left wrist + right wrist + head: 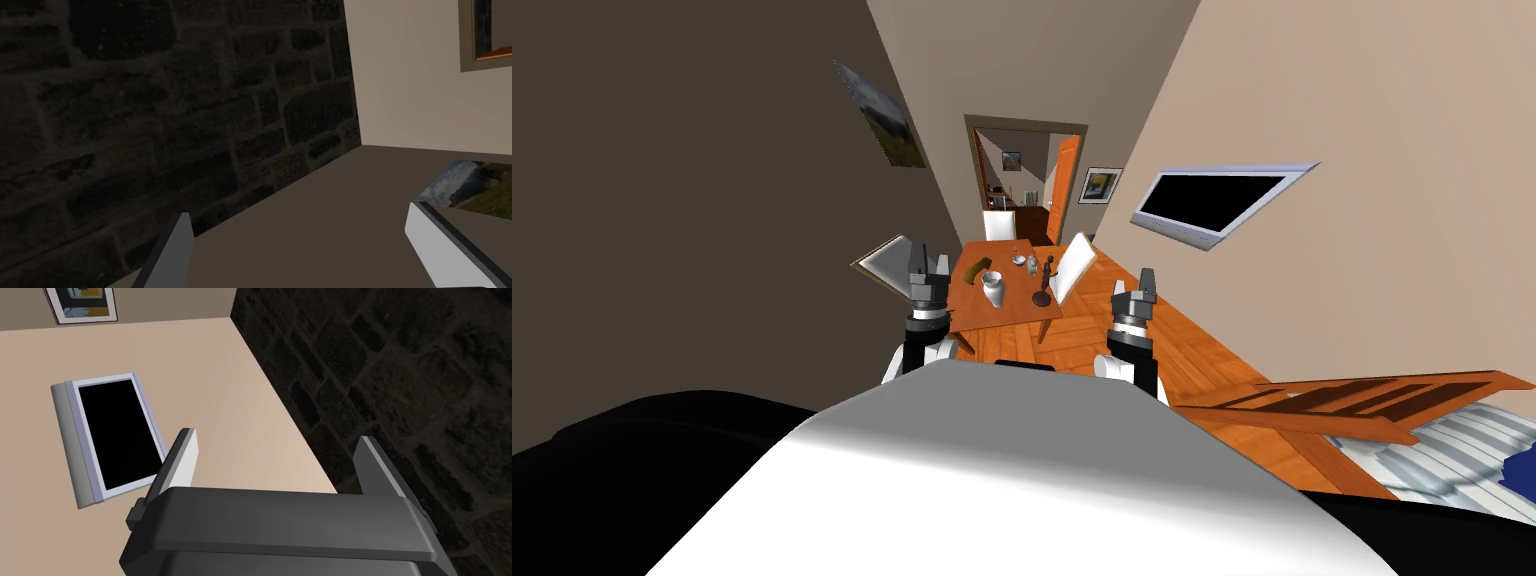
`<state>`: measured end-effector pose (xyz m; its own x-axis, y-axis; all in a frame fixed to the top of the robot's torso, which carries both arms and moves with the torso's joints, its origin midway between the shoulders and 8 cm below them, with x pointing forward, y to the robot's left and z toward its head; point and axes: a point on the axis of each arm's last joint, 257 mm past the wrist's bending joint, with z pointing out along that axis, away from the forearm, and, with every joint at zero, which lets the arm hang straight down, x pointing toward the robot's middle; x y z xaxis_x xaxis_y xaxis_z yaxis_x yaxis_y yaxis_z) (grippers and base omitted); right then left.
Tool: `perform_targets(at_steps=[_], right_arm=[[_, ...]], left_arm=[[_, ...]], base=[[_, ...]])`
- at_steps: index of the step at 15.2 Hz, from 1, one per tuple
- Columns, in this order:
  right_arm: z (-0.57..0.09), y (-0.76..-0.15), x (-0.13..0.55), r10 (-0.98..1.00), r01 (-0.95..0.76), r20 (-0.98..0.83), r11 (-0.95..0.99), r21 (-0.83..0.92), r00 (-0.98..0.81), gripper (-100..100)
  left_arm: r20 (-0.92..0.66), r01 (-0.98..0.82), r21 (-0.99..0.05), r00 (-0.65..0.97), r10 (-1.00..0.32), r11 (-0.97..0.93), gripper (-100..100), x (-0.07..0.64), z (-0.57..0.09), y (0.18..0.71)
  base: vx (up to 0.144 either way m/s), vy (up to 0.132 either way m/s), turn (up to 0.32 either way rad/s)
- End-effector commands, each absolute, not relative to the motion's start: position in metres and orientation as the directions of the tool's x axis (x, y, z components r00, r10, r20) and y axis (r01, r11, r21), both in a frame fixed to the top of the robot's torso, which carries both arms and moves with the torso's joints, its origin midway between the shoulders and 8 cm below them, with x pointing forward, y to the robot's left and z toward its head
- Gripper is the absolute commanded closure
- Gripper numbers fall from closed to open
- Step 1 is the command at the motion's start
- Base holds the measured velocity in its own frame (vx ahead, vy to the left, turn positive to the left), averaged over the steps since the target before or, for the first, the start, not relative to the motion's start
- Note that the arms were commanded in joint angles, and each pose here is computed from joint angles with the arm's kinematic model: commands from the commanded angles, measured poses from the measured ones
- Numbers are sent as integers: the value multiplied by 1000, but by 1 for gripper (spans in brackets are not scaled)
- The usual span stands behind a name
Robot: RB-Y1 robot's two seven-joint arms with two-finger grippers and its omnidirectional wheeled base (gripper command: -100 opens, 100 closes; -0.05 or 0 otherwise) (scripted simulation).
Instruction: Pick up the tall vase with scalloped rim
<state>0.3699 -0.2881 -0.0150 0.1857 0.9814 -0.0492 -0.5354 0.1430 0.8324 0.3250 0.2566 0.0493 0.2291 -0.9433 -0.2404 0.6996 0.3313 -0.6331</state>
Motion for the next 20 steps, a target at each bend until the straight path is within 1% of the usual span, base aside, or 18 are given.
perform_targets(at_steps=[1, 15, 20], right_arm=[[-15, -288, 370, 981, -535, -49, 143, 832, 186, 0], [-15, -288, 370, 981, -535, -49, 143, 832, 186, 0], [-15, -288, 370, 981, -535, -49, 143, 832, 186, 0]], left_arm=[[-265, 680, -652, 209, -941, 334, -100, 334, 43, 256], [-311, 537, -772, 148, -939, 340, -100, 385, 4, 265], [-321, 459, -820, 126, -939, 342, -100, 407, -16, 271]], base=[[1, 4, -32], [0, 17, -38], [-1, 16, -45]])
